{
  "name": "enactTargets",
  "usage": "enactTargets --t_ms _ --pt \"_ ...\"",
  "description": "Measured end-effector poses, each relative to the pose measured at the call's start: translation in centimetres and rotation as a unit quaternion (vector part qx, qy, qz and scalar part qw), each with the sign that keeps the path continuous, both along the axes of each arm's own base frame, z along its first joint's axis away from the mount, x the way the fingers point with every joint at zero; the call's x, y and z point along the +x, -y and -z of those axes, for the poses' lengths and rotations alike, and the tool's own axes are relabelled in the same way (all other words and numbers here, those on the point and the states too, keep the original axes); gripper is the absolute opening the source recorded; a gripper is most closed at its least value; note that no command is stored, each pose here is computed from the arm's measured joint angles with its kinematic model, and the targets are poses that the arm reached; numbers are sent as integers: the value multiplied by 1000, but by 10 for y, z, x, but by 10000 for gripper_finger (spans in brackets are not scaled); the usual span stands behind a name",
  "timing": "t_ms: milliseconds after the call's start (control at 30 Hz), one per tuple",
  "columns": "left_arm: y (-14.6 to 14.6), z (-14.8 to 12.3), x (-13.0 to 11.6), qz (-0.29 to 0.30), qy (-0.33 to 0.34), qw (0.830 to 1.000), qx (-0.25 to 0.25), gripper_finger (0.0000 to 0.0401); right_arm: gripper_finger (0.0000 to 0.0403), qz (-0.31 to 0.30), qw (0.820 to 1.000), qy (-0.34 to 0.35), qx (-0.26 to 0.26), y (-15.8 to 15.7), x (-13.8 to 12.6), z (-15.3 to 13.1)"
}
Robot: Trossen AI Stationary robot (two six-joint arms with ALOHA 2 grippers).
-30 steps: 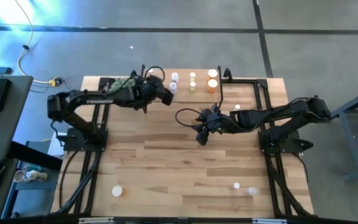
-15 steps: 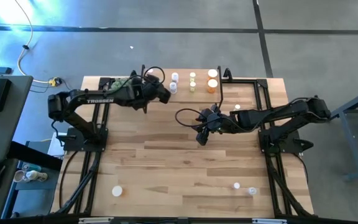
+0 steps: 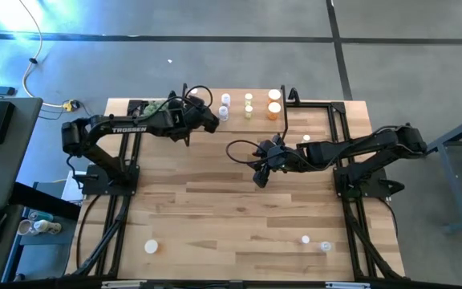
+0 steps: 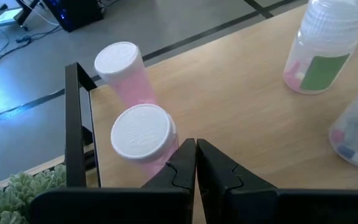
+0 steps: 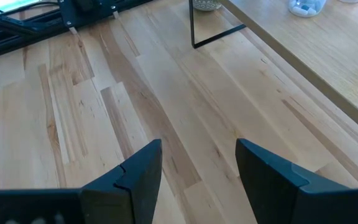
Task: Pick and place medicine bottles onto shelf by color
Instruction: Put the top pink bottle on the shelf aligned with the other pink pill bottle, then put the yellow pill bottle on the shelf aligned with the other yellow pill bottles
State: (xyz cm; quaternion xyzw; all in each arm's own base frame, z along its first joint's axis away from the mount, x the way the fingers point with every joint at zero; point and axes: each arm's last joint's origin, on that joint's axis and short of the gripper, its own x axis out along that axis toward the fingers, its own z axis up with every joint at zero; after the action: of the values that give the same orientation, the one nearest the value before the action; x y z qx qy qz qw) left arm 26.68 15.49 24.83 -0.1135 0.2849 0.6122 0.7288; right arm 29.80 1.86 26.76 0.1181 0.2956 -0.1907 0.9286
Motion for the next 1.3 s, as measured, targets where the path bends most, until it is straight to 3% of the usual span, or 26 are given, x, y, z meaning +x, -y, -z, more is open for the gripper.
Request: enactTargets --t_ms 733,967,1300 --pt "-4 -2 -1 18 -8 1000 -2 5 196 0 1000 0 0 0 0 0" --pt "10 -24 2 60 11 997 41 5 196 0 1000 -2 0 0 0 -2" --pt "40 -58 -12 131 -5 988 79 5 196 1 999 -35 -5 0 -2 -33"
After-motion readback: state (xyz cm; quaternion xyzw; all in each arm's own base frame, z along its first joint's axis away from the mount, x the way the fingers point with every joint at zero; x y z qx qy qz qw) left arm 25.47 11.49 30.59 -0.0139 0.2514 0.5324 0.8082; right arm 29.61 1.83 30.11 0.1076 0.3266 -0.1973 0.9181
